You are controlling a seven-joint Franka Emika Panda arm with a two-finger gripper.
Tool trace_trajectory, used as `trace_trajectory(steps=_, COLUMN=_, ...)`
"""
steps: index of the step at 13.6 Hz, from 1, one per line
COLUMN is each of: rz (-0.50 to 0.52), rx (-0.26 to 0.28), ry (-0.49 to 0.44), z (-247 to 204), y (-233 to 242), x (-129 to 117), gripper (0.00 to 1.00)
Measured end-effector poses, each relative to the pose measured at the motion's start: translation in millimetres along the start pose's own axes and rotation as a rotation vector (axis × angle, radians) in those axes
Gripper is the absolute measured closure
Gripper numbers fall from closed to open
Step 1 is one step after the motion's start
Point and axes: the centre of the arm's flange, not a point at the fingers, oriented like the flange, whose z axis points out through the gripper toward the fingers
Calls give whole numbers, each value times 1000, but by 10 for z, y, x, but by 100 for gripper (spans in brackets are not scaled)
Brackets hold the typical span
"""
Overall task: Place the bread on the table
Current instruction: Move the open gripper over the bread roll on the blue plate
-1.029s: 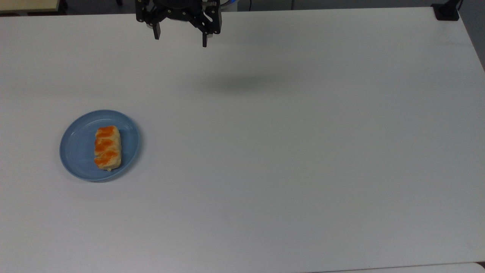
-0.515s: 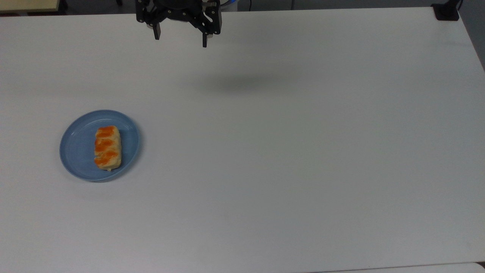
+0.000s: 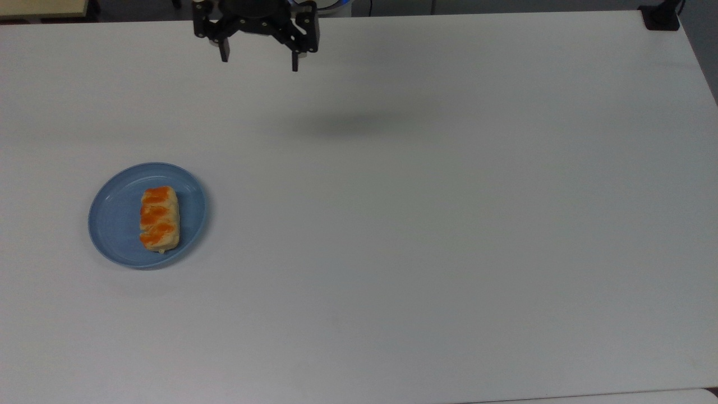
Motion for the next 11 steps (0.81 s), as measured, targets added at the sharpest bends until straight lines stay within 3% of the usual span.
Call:
trace_trajectory(steps=5, rz=-49, rx=-11, ry=-3, z=460, y=742, x=235, gripper=0)
trace_trajectory(steps=11, rz=-56, rx=-38, ry=-13, z=1918, y=1490, x=697, gripper=0)
